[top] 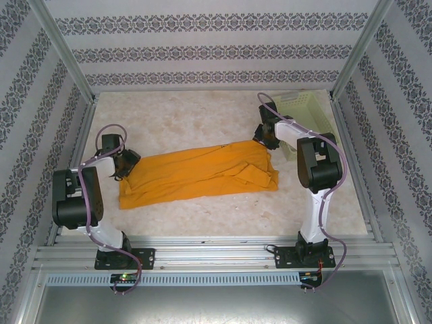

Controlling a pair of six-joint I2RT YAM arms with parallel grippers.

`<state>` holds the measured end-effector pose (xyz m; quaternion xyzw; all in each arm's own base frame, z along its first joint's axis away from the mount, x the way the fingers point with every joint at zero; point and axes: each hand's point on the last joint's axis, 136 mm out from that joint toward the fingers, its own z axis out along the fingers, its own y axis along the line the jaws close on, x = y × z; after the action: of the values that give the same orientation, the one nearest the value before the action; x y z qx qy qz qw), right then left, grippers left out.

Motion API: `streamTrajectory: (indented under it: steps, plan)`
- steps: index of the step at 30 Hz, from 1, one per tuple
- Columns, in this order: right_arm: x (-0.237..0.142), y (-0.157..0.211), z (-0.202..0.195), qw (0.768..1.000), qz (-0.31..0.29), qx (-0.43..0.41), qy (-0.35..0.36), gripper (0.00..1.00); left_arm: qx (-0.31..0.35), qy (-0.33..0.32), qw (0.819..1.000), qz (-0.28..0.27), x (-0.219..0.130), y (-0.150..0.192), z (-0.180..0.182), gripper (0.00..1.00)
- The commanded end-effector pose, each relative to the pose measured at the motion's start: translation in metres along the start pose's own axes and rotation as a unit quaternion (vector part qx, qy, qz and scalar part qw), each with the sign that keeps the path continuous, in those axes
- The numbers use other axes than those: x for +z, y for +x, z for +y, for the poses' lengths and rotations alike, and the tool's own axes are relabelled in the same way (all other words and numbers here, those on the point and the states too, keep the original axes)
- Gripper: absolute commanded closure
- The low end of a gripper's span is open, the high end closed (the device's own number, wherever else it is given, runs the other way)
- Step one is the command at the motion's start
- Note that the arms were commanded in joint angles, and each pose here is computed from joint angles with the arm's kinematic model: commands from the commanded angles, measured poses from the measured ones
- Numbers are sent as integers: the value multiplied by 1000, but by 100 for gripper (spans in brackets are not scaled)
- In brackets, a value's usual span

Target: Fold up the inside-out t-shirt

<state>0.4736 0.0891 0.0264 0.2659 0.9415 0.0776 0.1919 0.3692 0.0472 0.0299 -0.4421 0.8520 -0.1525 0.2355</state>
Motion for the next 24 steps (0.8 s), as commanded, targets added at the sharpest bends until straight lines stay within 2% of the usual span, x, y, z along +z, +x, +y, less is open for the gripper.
streamTrajectory:
  steps: [1,6,12,14,19,24]
  plan:
    - [-18,-10,6,999,-27,-20,-5,61,-6,-26,1000,-14,-17,-5,13,53]
    - [-21,-12,5,999,-34,-27,0,74,20,-27,999,-19,-30,-12,2,51]
    - [-17,-12,3,999,-28,-26,2,92,-2,-34,999,17,-3,-5,15,51]
    - [-22,-14,1,999,-35,-28,8,96,-26,-46,998,33,7,-4,29,54]
    - [-43,-25,-17,997,-68,-13,34,100,-64,-75,995,22,7,-9,57,62]
    - [-50,-29,-21,996,-79,-6,30,100,-67,-83,994,11,0,-13,62,64]
